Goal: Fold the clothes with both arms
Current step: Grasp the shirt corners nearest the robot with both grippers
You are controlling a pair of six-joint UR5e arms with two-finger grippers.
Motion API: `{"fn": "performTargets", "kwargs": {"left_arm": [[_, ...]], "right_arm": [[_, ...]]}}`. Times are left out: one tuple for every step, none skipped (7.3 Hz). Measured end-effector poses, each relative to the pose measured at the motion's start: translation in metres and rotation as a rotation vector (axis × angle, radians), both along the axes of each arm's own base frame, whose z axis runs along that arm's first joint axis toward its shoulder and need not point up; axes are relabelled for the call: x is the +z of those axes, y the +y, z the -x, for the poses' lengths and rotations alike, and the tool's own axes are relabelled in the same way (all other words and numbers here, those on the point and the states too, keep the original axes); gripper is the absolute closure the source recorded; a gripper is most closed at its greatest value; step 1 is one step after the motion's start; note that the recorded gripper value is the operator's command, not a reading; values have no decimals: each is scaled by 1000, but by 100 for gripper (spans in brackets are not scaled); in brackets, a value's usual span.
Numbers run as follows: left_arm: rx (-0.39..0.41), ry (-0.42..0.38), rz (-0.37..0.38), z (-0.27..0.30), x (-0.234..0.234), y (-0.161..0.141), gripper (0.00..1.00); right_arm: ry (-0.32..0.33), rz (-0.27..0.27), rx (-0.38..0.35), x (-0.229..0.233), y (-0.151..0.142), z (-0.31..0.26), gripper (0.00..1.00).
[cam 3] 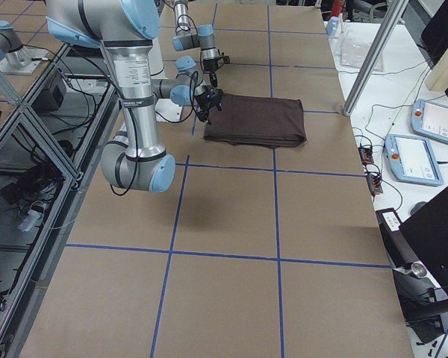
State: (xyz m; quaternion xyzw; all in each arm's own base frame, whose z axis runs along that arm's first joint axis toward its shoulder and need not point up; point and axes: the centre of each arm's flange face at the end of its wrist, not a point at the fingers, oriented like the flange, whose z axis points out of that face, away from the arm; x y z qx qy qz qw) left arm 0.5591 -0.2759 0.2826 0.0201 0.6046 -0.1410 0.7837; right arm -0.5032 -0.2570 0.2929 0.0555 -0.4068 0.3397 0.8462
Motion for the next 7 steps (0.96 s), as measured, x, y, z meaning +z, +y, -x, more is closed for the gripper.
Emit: {"fn": "performTargets", "kwargs": {"left_arm": [[0, 4, -1, 1, -2, 0, 100], [0, 8, -2, 3, -4, 0, 100], [-1, 11, -3, 4, -5, 0, 100], [-1, 14, -4, 5, -6, 0, 100], [-1, 16, -4, 5, -7, 0, 100], [-1, 17, -5, 6, -8, 0, 100], [-1, 18, -5, 6, -8, 0, 100]], "right_arm": [[25, 8, 6, 11, 1, 7, 4], [41, 11, 7, 17, 2, 12, 4], [57, 13, 5, 24, 4, 18, 4], [71, 13, 2, 29, 6, 22, 4], [79, 10, 2, 33, 8, 26, 4], [84, 6, 2, 35, 10, 29, 4], [89, 5, 3, 37, 12, 31, 4]]}}
